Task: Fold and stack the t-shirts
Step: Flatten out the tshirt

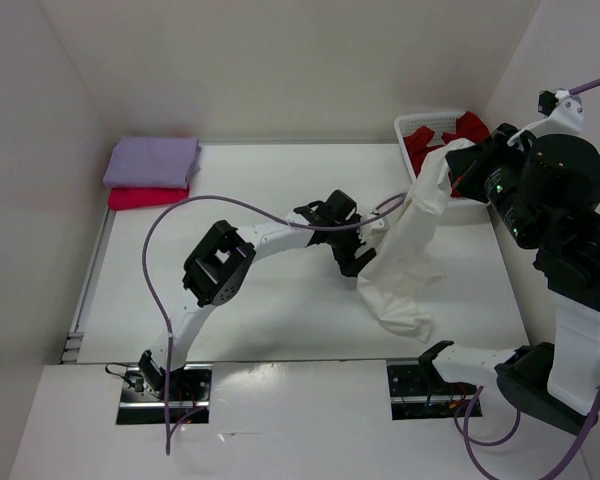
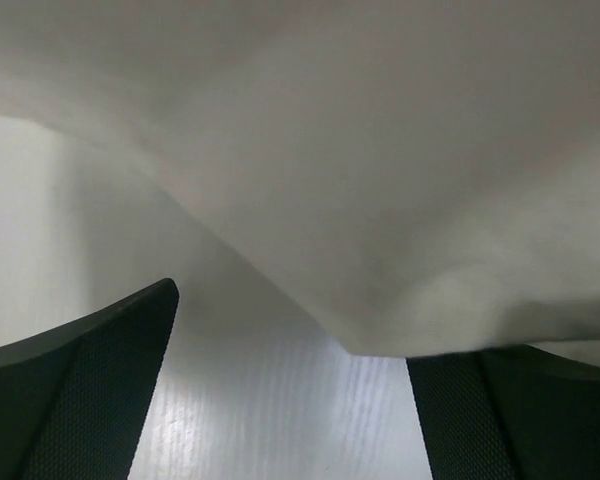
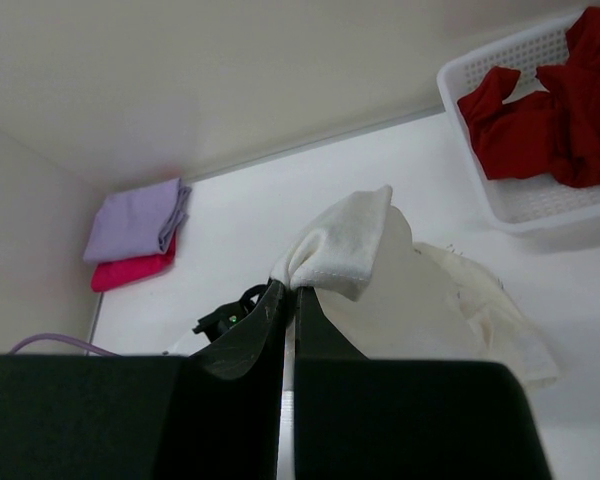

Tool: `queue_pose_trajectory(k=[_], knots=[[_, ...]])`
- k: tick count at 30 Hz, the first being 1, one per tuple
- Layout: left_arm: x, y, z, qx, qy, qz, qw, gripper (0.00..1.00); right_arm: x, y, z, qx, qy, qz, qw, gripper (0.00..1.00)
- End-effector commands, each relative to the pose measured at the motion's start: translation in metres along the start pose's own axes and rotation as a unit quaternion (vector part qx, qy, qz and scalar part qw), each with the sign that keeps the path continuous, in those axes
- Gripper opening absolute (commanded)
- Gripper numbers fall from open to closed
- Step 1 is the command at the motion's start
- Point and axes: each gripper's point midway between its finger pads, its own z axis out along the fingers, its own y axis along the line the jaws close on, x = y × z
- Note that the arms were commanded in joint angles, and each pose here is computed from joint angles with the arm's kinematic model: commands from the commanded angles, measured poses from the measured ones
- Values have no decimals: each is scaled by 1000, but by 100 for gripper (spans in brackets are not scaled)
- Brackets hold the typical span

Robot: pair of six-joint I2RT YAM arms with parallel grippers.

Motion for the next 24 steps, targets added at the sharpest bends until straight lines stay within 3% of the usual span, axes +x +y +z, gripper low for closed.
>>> queue_pose_trajectory(k=[1,3,7,8,10,13,16,17,19,23,24], knots=[[-20,-27,0,76,-29,-12,997,95,-7,-1,-4,2,-14,11,1000,0],[-19,-37,1,105,-32,-25,994,92,-7,-1,-4,2,-14,11,1000,0],[-19,-38,9,122,-28,-35,992,45,-4,0,3,6,-7,7,1000,0],[-15,-39,9,125,-17,-44,991,18,-4,-1,3,10,-9,7,1000,0],[-19,-36,9,120,-15,-40,992,0,-6,-1,5,14,-12,3,1000,0],[-13,-38,-6,104,4,-31,994,0,-13,-4,4,21,-25,7,999,0],[-10,11,-60,2,19,-54,998,0,-17,-11,4,44,-38,12,998,0],[-17,44,-103,-59,6,-59,997,0,-20,-17,4,59,-46,13,997,0],[-13,71,-153,-119,10,-40,992,0,-26,-22,4,74,-59,16,995,0],[-32,65,-259,-268,27,48,962,0,-32,-24,15,85,-66,-12,994,0],[-28,57,-273,-277,39,44,959,0,-33,-20,22,85,-66,-12,994,0]])
